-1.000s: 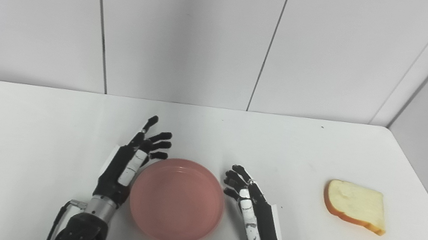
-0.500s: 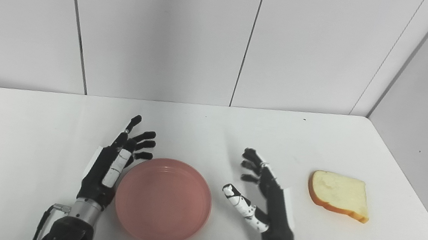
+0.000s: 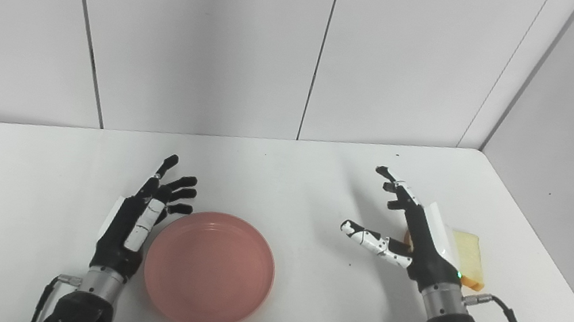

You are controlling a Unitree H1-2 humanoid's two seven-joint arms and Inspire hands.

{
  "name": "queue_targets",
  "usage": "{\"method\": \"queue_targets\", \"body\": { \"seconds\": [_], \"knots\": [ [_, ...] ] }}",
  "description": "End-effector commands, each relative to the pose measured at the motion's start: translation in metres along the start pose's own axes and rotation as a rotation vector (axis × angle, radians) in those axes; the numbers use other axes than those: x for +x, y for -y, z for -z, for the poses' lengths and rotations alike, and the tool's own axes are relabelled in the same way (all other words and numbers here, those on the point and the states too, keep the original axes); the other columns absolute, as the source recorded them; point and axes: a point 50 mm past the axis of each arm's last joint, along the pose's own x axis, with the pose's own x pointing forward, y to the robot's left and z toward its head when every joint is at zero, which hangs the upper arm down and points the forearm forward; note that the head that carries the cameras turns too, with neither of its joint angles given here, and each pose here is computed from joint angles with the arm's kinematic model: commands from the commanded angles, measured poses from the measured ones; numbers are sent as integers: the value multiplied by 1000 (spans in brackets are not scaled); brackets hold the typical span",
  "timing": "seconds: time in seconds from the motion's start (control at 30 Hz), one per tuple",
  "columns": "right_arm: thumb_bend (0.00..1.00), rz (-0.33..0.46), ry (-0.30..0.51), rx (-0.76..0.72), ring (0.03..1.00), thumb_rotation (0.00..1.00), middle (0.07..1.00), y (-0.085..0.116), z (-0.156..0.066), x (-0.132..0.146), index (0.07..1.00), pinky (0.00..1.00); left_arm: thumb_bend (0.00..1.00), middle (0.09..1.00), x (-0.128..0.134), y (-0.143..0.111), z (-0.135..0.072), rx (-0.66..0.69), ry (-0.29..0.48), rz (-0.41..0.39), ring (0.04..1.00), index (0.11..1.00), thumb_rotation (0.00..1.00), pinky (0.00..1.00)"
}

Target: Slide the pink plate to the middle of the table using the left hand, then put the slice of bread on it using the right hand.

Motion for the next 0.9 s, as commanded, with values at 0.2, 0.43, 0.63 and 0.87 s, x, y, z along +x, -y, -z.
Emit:
{"method": "queue_targets", "body": {
  "seconds": [0.2, 0.43, 0.63, 0.87],
  "knots": [
    [999, -102, -57, -381, 977, 531, 989, 68, 5, 26, 995, 910, 734, 796, -29, -9, 30, -8, -103, -32, 769, 916, 879, 696],
    [1000, -295, -139, -551, 1000, 272, 1000, 109, 16, 31, 1000, 1000, 722, 797, -27, -8, 31, -11, -106, -35, 772, 916, 880, 699],
    [1000, -434, -204, -649, 1000, 267, 1000, 129, 20, 34, 1000, 1000, 719, 800, -27, -7, 33, -14, -111, -34, 773, 916, 883, 682],
    [1000, -559, -291, -722, 1000, 310, 1000, 146, 19, 40, 1000, 1000, 759, 794, -28, -7, 35, -11, -116, -32, 773, 911, 874, 676]
  ]
}}
